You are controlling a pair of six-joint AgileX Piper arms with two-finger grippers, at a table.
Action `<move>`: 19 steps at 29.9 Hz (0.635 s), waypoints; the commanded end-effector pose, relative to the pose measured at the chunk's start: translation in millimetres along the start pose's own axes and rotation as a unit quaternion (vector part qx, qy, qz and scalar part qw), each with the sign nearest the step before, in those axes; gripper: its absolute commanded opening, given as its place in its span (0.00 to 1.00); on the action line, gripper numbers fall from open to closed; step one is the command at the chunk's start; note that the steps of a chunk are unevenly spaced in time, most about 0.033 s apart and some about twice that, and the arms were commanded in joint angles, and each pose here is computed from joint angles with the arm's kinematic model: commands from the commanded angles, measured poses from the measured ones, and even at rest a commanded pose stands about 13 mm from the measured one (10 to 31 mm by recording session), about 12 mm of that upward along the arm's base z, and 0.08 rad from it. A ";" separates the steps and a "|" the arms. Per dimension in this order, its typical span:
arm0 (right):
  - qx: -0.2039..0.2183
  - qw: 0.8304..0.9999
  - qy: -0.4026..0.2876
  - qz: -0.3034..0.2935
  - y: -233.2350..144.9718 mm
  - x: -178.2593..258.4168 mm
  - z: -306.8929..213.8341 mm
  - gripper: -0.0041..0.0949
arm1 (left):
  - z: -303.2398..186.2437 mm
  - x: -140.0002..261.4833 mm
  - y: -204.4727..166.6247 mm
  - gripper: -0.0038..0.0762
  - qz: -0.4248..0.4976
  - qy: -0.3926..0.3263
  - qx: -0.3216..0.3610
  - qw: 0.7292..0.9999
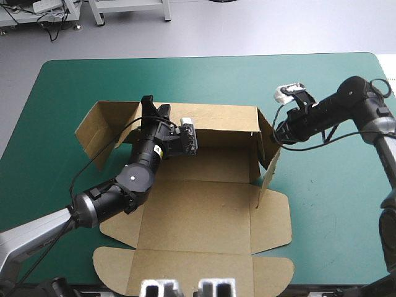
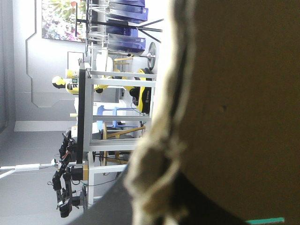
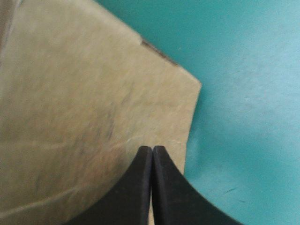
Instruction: Fold the box
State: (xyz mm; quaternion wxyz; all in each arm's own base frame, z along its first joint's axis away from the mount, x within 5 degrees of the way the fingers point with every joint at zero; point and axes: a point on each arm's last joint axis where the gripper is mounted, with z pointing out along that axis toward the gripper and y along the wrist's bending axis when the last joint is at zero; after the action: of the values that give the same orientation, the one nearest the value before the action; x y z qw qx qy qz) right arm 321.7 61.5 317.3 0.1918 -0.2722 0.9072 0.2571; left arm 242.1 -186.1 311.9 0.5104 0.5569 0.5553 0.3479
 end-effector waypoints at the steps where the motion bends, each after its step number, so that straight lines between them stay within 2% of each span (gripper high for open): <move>1: -0.051 0.997 -0.046 -0.042 23.8 9.1 -8.2 0.02 | -8.8 0.0 22.3 0.03 -0.003 0.000 -0.053 0.999; 3: -0.052 0.996 -0.050 -0.044 24.9 15.4 -4.9 0.02 | -8.8 0.1 22.4 0.03 -0.003 0.001 -0.053 0.999; 7: -0.028 0.995 -0.067 -0.061 27.8 29.4 -2.5 0.02 | -8.9 1.5 23.2 0.03 -0.002 0.008 -0.058 0.998; 12: 0.006 0.987 -0.133 -0.095 39.7 43.4 -3.9 0.02 | -9.1 0.2 22.4 0.03 0.037 0.008 -0.056 0.998; 19: 0.040 0.982 -0.150 -0.104 53.0 56.5 13.4 0.02 | -8.9 -2.5 19.2 0.03 0.071 0.007 -0.053 0.996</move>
State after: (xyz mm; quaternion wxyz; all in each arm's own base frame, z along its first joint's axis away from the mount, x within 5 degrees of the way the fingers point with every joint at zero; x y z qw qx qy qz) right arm 253.0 77.7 286.4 0.3183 -0.3219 0.8592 0.2384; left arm 241.7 -186.2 311.6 0.4897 0.5801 0.5289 0.3794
